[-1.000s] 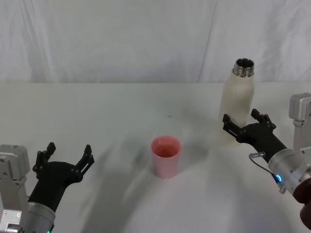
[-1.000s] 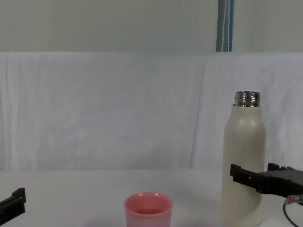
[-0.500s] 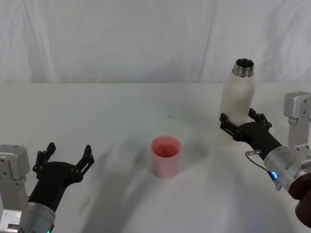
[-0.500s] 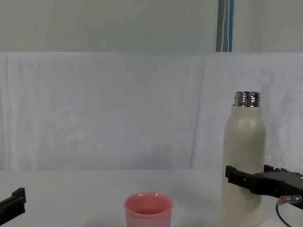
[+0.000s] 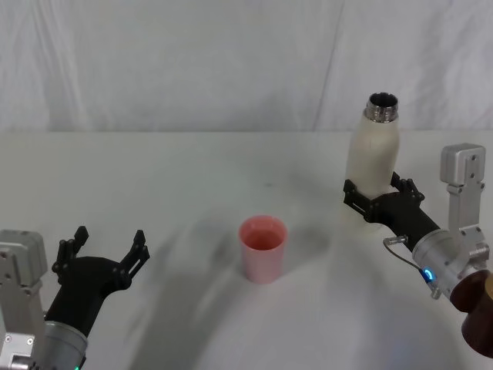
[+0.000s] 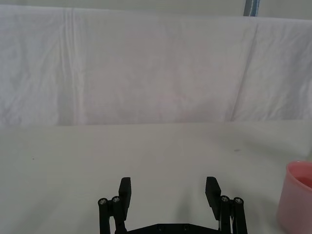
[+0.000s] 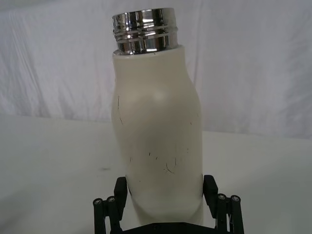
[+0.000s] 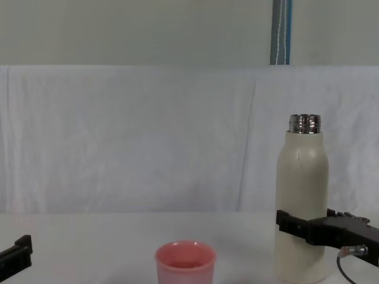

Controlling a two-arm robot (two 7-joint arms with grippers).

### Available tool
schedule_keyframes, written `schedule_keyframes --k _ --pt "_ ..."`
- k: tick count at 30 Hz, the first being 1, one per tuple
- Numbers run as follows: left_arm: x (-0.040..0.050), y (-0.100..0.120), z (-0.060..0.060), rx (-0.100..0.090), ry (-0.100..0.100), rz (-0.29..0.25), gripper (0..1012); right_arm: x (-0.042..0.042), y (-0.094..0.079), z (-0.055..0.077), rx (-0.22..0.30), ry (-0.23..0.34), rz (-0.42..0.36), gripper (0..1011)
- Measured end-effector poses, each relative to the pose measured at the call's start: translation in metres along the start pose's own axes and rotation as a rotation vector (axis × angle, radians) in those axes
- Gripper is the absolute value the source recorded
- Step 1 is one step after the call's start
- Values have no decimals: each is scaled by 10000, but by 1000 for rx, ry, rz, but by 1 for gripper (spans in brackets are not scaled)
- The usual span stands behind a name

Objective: Grasp the thermos with one hand and pour water into the cup lid.

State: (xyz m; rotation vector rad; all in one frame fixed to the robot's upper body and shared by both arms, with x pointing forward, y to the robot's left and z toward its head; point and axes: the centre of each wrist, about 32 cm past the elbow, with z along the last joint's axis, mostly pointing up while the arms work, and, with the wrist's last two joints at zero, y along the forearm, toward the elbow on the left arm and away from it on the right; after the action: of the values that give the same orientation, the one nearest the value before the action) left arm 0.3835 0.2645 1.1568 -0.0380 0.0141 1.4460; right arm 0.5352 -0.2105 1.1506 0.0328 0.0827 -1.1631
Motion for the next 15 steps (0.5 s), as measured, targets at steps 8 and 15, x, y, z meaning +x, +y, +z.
schedule_keyframes --k 8,15 --pt "0 0 0 0 0 0 1001 -6 27 -13 -6 -10 3 1001" --pt "0 0 0 0 0 0 1001 -10 57 -14 -6 -18 5 1001"
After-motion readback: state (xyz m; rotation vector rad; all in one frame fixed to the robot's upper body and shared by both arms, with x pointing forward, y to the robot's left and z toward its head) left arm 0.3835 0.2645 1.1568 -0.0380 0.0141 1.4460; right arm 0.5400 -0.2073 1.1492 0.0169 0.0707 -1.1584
